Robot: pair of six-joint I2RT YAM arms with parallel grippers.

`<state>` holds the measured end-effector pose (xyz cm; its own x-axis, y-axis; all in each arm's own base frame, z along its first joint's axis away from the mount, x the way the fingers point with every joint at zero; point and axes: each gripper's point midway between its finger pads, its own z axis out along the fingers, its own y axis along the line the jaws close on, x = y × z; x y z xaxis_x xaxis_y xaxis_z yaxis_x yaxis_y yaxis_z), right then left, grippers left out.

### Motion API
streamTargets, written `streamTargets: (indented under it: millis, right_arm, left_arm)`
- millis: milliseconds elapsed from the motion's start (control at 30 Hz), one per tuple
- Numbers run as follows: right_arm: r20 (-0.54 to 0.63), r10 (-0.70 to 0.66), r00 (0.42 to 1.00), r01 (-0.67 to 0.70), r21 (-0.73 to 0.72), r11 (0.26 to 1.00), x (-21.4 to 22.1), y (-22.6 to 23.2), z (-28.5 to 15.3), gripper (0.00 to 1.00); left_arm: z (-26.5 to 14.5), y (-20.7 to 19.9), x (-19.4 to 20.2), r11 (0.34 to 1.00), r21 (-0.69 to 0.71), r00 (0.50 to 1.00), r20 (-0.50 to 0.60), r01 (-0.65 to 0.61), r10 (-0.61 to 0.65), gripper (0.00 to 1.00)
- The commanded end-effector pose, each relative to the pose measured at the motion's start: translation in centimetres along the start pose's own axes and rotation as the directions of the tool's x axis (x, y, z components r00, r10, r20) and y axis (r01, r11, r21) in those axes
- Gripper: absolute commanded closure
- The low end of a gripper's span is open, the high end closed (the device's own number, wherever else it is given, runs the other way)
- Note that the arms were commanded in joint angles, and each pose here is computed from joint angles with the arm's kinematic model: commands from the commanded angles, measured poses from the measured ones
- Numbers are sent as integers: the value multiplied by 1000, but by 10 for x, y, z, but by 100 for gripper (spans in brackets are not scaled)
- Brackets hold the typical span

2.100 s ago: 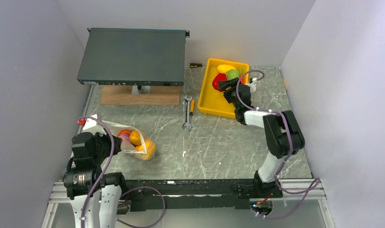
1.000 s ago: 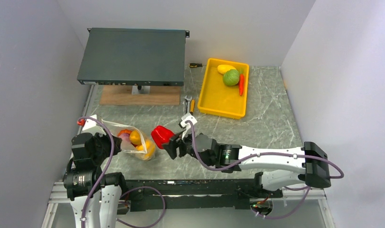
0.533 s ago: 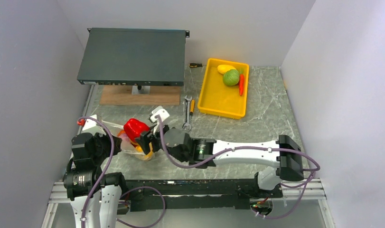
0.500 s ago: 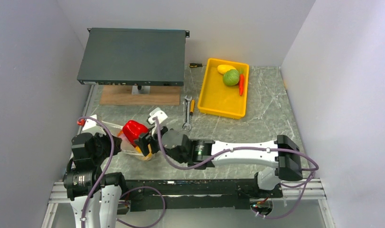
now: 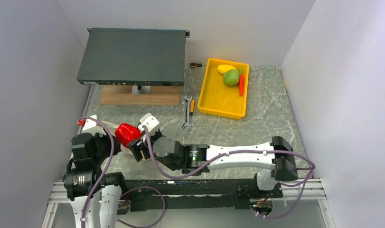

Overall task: Place the food in the zip-top bag and seal the zipper
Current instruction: Place the fake vegetable in the zipper food storage bag.

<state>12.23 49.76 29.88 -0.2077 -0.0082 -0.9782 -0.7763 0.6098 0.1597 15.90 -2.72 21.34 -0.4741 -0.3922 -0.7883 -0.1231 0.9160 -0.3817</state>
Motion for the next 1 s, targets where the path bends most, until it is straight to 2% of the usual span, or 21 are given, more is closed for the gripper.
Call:
streamTargets:
  millis: [0, 267, 333, 467, 567, 767, 833, 967]
  right_arm:
    - [38, 74, 997, -73, -10, 997, -12, 10, 3, 85]
    - [-30, 227, 974, -226, 19, 974, 23, 15, 14, 85]
    - [-36, 216, 976, -214, 52, 975, 28, 9, 14, 84]
    - [-52, 115, 992, -106, 153, 982, 36, -11, 16, 80]
    - [-109, 29, 994, -9, 185, 983, 49, -20, 16, 69]
    - [-174, -39, 984, 63, 132, 989, 57, -16, 11, 27]
    - [-188, -52, 981, 75, 121, 990, 55, -15, 10, 17]
    - [-197, -56, 979, 75, 91, 993, 45, -8, 7, 7]
  left_arm:
    - [0, -3, -9, 1000, 19, 999, 43, -21, 20, 100]
    - [-1, -3, -9, 1000, 17, 998, 55, -21, 20, 100]
    - [-2, -3, -10, 1000, 19, 998, 55, -21, 20, 100]
    - [-1, -3, -9, 1000, 19, 998, 53, -22, 21, 100]
    - [-2, -4, -9, 1000, 22, 998, 53, -23, 22, 100]
    - [-2, -4, -10, 999, 23, 998, 54, -23, 22, 100]
    - [-1, -4, -9, 1000, 21, 998, 53, -21, 20, 100]
    - [-1, -4, -10, 1000, 21, 998, 52, -22, 21, 100]
